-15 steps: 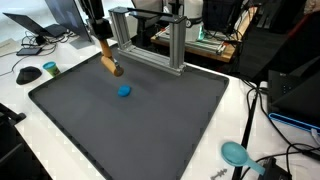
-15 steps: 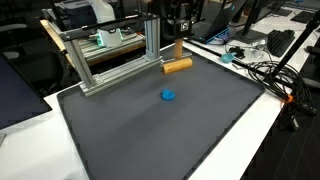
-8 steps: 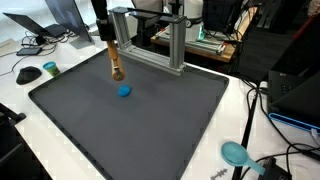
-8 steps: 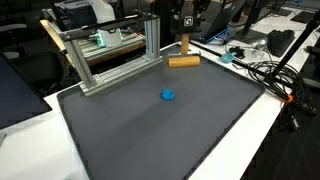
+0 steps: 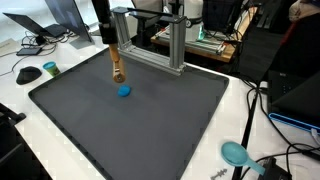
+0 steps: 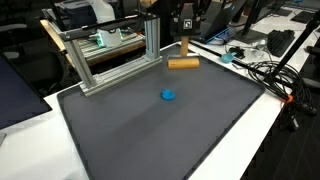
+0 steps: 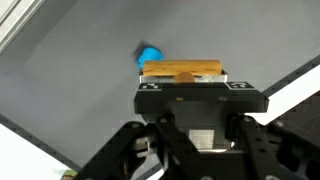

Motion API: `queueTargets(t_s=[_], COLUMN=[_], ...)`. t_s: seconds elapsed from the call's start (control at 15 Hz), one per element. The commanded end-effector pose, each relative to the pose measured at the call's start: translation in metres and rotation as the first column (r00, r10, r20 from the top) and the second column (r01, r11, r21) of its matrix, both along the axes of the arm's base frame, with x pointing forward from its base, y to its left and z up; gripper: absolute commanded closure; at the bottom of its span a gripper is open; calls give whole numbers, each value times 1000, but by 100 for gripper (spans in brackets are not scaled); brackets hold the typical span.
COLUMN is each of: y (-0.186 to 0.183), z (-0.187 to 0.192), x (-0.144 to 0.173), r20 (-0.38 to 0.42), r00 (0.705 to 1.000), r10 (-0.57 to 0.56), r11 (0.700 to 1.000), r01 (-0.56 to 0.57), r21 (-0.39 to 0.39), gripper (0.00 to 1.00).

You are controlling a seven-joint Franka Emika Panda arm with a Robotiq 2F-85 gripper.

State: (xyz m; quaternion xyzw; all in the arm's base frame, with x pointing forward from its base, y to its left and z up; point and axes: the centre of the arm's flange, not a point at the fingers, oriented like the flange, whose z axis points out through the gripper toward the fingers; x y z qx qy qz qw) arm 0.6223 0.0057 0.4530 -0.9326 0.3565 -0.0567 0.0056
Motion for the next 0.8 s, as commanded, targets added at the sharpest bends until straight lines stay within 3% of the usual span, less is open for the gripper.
queueTargets(t_s=[0.0,0.73], y=[-7,-63], z=[-9,-73], x=[11,11], r20=[-23,-61], r00=[999,961], r10=[-41,-269], r11=[999,959], r01=[42,273], r21=[26,72], gripper=[78,78])
